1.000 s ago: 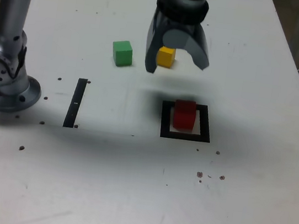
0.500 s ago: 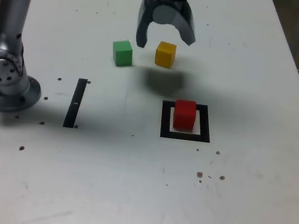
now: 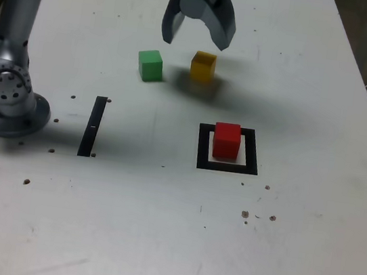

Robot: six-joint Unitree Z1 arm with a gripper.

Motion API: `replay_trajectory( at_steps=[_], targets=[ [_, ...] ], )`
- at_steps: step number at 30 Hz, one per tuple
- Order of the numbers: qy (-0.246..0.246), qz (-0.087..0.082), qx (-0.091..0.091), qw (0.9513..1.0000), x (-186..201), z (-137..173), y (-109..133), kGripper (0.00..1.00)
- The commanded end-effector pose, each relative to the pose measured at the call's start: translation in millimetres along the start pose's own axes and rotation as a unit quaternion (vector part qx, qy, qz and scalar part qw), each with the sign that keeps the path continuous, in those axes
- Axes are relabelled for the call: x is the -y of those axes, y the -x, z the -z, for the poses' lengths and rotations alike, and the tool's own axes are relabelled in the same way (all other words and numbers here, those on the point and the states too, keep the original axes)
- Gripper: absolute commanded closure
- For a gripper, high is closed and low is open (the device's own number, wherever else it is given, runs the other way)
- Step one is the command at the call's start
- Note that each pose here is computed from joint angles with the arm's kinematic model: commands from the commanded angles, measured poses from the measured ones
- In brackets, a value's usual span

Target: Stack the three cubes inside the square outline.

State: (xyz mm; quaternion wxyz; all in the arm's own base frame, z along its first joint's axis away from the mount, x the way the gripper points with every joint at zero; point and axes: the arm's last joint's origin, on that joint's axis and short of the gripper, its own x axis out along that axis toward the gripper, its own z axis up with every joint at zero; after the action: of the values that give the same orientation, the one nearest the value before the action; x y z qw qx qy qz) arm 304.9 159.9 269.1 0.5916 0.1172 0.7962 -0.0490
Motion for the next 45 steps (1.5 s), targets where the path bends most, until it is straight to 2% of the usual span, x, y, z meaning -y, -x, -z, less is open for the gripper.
replay_trajectory(
  at_steps=[1,7,17,23,28,33,39,42,45],
  targets=[
    [-0.005,0.001,-0.004,1.0000,-2.5,-0.4,-1.6,0.03],
    [-0.010,0.008,-0.006,0.9999,-6.5,-8.0,-9.9,0.02],
    [-0.005,0.026,-0.010,0.9996,-13.9,-30.9,-37.7,0.00],
    [-0.006,0.032,-0.017,0.9993,-15.8,-38.6,-50.3,0.04],
    [0.001,0.032,-0.025,0.9992,-15.8,-39.9,-53.6,0.16],
    [0.024,0.031,-0.034,0.9986,-12.4,-40.3,-57.6,0.37],
    [0.033,0.014,-0.031,0.9989,-7.2,-41.2,-49.5,0.57],
    [0.030,0.008,-0.025,0.9992,-5.0,-42.9,-45.3,0.64],
    [0.028,0.007,-0.024,0.9993,-4.0,-44.2,-45.0,0.65]
  ],
)
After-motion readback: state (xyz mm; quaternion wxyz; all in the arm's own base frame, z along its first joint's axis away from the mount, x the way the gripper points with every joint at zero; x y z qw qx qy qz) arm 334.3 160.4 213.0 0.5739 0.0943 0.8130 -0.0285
